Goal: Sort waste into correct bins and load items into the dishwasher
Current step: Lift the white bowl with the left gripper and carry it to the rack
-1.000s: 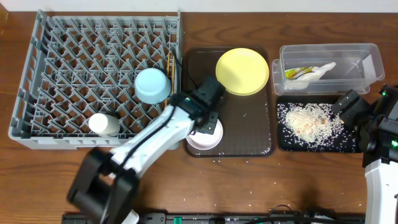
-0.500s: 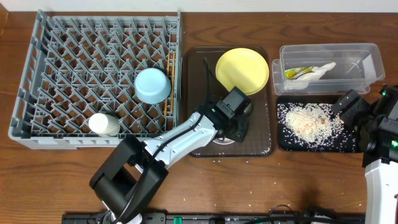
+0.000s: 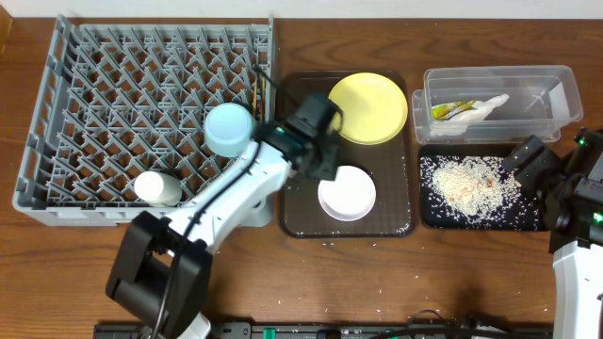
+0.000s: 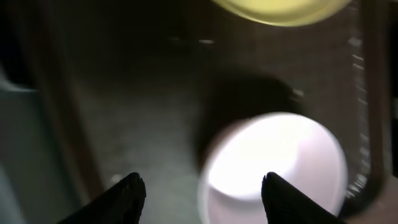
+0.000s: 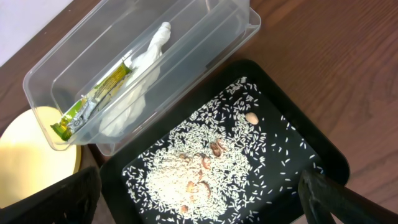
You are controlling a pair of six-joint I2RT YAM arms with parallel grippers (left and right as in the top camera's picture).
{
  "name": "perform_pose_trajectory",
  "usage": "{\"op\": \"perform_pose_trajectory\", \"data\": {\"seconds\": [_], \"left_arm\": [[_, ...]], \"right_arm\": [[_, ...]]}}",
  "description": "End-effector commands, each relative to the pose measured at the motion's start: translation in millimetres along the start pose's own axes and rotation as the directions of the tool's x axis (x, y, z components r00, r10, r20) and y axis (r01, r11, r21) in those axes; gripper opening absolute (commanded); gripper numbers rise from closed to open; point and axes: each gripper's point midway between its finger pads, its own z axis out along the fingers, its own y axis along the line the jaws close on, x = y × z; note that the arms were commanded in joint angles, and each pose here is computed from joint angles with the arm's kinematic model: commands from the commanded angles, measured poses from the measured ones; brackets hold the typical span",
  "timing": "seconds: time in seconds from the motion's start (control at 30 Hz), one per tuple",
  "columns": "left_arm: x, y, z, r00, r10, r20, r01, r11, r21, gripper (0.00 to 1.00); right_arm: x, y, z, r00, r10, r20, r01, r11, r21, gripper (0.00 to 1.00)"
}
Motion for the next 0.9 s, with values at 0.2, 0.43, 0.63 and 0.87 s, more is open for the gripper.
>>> {"op": "perform_pose_trajectory", "data": {"seconds": [0.2,0.43,0.63,0.87], "left_arm": [[52,2,66,0.96,0.133,-0.245,-0.108,0.988,0.111,0.47],[66,-4,87,0.944,0.159,-0.288,-0.132,0.985,0.112,0.08],[49,-37,56,0.96,0.167,-0.227,-0.114,0.967,0.228,0.07],[-16,21,-38,0.992,0.099,0.08,-0.093,0.993,-0.068,0.07]], "right_arm": [[-6,-2,-3,1.0,-0.001,0.019,0.001,1.0,0.011,0.99],[-6,-2,-3,1.0,-0.001,0.019,0.001,1.0,0.011,0.99],[-6,-2,-3,1.0,-0.001,0.019,0.001,1.0,0.011,0.99],[-6,-2,-3,1.0,-0.001,0.019,0.001,1.0,0.011,0.99]]}}
